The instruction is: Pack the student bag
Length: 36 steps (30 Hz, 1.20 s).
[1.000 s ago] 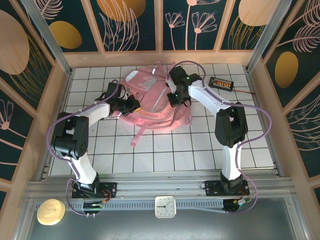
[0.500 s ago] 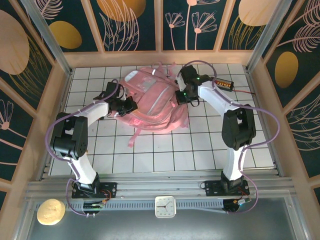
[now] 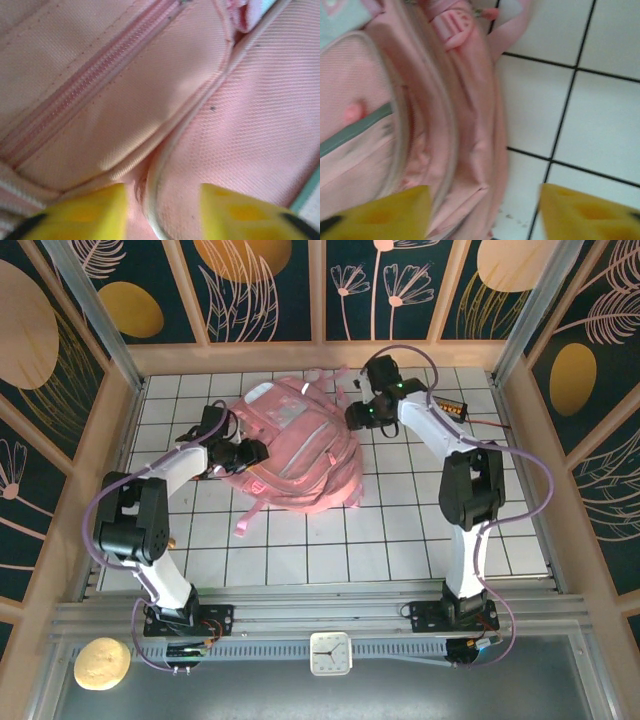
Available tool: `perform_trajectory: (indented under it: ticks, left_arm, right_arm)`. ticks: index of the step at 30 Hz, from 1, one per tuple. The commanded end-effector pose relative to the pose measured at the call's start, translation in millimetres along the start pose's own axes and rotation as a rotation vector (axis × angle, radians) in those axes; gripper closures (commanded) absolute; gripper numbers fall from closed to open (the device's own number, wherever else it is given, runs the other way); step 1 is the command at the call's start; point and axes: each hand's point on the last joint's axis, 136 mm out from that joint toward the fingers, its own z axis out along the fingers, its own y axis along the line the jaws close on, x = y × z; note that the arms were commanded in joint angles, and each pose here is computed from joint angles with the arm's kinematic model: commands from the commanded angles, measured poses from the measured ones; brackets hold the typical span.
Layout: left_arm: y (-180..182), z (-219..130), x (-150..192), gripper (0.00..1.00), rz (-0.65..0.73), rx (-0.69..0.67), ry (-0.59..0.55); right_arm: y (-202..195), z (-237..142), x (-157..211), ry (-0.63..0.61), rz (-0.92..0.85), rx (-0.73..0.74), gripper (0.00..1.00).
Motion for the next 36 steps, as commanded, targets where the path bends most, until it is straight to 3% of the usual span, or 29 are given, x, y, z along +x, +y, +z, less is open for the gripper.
perform_trajectory:
  ticks: [1,5,9,12,16,19,26,36]
  left_arm:
    - [-14.1,-33.7,-8.4,0.33,0.086,-0.011,-0.071]
    - [-54.7,-53.7,-1.7,0.02,0.377,-0.097,-0.106]
    - [-88.5,-36.4,40.6,0.01,0.706,-0.201,-0.033]
    - [-97.1,-20.9,58.0,0.01,0.82,-0.246,-0.016]
    - [-105.7,-8.1,56.0,0.02,0.848,-0.277,-0.024]
    - [-114.9,-1.0,49.5,0.12,0.865,-0.293,-0.03]
    - [-112.7,34.3,56.1,0.25,0.917,-0.325,0.059]
    - [-91.3,55.2,70.8,0.26,0.93,-0.375,0.145]
  right_arm:
    - [24.5,-38.9,-13.4,-0.136,0.049,-0.088,0.01]
    - [18.6,-53.0,-11.7,-0.181,0.148,-0.145,0.01]
    - [9.9,-73.4,-17.8,-0.26,0.236,-0.169,0.01]
    - [-2.7,-91.3,-21.6,-0.327,0.314,-0.187,0.01]
    - [-14.4,-109.2,-22.8,-0.363,0.383,-0.242,0.01]
    - [-14.5,-119.9,-21.5,-0.376,0.375,-0.246,0.01]
    - [-18.6,-131.1,-13.6,-0.387,0.391,-0.24,0.03]
    - [-21.1,-132.9,-19.0,-0.388,0.4,-0.256,0.04]
